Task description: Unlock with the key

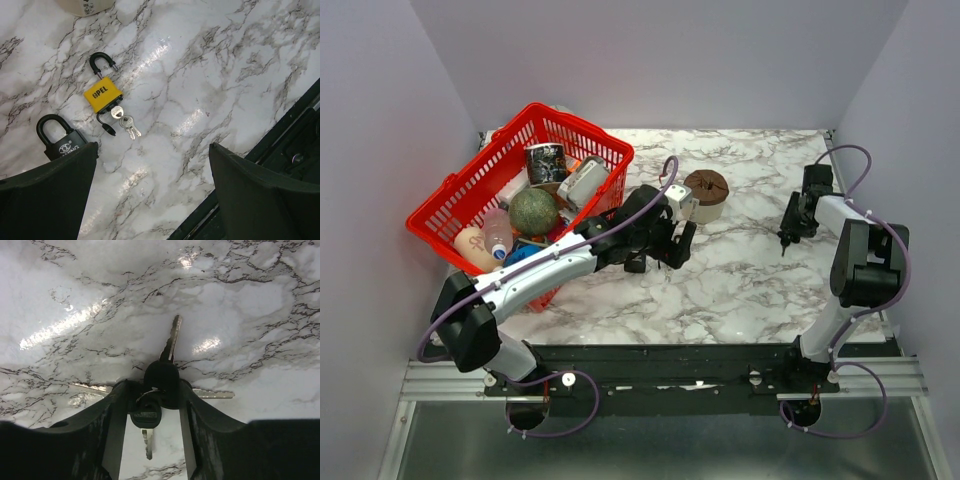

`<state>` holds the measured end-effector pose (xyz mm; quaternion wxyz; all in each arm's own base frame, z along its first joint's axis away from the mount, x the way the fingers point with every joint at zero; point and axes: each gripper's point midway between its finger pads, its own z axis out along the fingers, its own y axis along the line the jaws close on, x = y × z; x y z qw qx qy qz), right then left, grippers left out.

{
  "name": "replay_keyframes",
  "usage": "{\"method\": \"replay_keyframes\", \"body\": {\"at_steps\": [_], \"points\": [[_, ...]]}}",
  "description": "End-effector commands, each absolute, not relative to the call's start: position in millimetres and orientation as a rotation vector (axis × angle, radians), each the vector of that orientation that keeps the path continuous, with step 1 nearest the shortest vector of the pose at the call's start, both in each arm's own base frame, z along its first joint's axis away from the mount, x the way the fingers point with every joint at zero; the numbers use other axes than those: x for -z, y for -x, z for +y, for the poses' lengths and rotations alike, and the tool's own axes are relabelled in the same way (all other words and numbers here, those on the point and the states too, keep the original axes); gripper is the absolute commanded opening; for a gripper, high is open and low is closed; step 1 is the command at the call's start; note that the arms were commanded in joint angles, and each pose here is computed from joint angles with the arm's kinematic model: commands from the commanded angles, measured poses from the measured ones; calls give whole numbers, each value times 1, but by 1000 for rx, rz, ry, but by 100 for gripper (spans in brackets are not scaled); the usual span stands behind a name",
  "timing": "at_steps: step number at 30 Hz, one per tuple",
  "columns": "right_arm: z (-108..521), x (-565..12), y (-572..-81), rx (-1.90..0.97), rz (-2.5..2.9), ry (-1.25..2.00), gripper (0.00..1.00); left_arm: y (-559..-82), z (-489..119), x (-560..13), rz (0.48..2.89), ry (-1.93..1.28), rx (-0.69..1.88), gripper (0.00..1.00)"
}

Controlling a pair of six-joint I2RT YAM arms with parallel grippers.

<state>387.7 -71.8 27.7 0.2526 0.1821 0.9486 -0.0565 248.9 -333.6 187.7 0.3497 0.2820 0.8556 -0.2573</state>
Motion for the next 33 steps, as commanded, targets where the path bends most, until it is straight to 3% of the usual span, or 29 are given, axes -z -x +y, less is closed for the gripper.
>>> {"method": "replay_keyframes", "body": {"at_steps": [1,6,9,11,16,26,33], "points": [[-67,-20,-383,112,2640,-483,45,-254,-333,-210,2143,-717,666,99],[-63,-19,-380,82,2650,-486,37,-254,-333,-210,2143,-717,666,99],[-60,-19,-378,67,2652,-485,27,-253,-333,-209,2143,-722,664,99],[-57,-20,-377,44,2653,-484,15,-253,-333,-210,2142,-720,666,99],[-54,-24,-376,22,2636,-486,2,-253,-334,-208,2148,-722,663,99],[-7,-65,-383,-311,2470,-325,1,-254,-335,-205,2150,-716,664,99],[21,-82,-372,-373,2410,-219,1,-253,-337,-199,2161,-724,675,99]]}}
